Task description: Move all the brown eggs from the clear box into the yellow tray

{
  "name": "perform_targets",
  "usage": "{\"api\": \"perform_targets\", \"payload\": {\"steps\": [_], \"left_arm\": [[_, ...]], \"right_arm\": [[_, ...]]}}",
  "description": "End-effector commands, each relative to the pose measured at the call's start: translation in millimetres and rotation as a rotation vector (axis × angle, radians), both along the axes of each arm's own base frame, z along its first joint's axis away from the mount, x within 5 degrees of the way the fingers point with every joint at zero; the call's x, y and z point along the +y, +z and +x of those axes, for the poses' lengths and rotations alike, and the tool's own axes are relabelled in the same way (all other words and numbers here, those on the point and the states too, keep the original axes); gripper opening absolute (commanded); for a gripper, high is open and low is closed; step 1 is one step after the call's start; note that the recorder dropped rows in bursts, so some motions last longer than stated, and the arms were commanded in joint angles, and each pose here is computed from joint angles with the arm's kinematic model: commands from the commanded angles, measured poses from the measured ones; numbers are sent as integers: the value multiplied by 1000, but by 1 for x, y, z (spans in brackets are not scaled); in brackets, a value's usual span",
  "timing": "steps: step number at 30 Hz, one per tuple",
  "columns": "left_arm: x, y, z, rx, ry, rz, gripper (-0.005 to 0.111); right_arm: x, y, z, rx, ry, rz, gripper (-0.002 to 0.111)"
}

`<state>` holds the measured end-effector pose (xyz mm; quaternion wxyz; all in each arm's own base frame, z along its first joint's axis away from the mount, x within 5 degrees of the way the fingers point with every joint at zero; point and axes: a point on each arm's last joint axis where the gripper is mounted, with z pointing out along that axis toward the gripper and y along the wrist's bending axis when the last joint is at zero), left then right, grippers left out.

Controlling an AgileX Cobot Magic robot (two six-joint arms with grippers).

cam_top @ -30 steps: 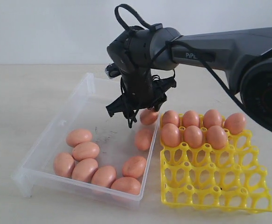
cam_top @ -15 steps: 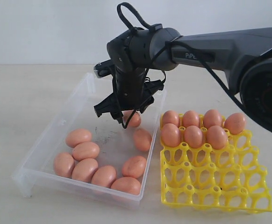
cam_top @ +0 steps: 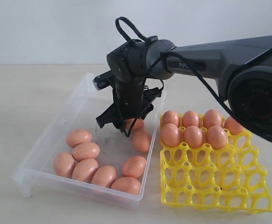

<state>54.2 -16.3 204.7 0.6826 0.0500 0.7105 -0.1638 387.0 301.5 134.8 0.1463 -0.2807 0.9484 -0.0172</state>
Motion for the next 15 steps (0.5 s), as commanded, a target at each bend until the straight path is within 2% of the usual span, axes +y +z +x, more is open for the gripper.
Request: {"api": "perform_targets", "payload": {"steps": [1,4,6,8,10,15], "left_arm": [[0,-1,0,1,-9,-11,4],[0,-1,0,1,-9,-11,4],[0,-1,0,1,-9,-11,4],[0,-1,0,1,-9,-11,4],[0,-1,0,1,-9,-11,4],[-1,0,0,-2,-9,-12,4]], "right_arm": [[-1,-3,3,-16,40,-24,52],[-1,-3,4,-33,58,-32,52],[-1,-3,4,-31,65,-38,43],[-2,-3,3,-24,85,-52,26],[-3,-4,2,-13,107,-70,-1],[-3,5,5,-60,99,-54,0]]}}
